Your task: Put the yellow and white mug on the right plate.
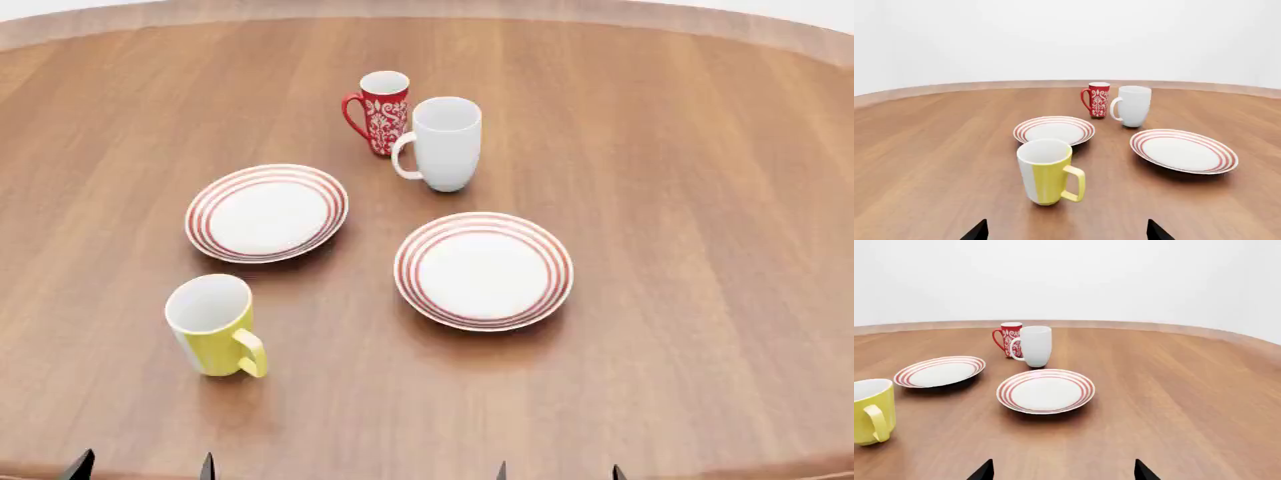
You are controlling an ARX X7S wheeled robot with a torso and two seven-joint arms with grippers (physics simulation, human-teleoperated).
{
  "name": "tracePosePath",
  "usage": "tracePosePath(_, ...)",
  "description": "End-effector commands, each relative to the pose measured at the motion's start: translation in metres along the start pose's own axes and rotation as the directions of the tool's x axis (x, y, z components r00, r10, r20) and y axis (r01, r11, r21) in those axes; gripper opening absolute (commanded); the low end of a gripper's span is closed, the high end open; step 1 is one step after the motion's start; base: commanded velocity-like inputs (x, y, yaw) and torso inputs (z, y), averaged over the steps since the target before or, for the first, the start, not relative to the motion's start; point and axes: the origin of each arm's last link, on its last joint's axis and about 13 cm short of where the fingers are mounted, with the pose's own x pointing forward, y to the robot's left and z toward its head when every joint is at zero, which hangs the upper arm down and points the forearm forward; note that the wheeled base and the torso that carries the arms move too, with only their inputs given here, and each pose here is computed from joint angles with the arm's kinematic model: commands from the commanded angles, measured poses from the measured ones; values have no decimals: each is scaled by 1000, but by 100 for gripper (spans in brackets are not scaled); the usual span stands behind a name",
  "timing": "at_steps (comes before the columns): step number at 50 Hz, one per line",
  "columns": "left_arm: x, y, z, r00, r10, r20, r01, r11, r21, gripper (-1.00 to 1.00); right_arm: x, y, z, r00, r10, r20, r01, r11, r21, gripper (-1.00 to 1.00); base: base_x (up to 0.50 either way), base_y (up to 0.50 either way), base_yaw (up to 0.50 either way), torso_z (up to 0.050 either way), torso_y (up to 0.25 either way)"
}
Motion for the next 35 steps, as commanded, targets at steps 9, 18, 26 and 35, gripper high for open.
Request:
tracePosePath(9, -3, -3, 1, 999, -16, -32, 16, 999, -29, 100, 0, -2, 3, 1000, -5, 4, 4, 995, 99, 100, 0, 0, 0, 0, 0)
tracePosePath(18, -5, -4, 3, 1000, -13, -7, 13, 1000, -20, 100, -1, 0, 2, 1000, 3, -2, -3, 998, 63, 100, 0, 0, 0, 0, 0)
tracePosePath(26, -5, -4, 2, 1000, -21, -2, 21, 999, -28, 100, -2, 2, 2, 1000, 25, 6, -25, 999, 48, 100, 0, 0, 0, 0, 0)
tracePosePath(35, -5, -4, 2, 1000, -15, 8, 15, 1000, -16, 100, -2, 2, 2, 1000, 28, 11, -28, 999, 30, 100, 0, 428, 0, 0, 0)
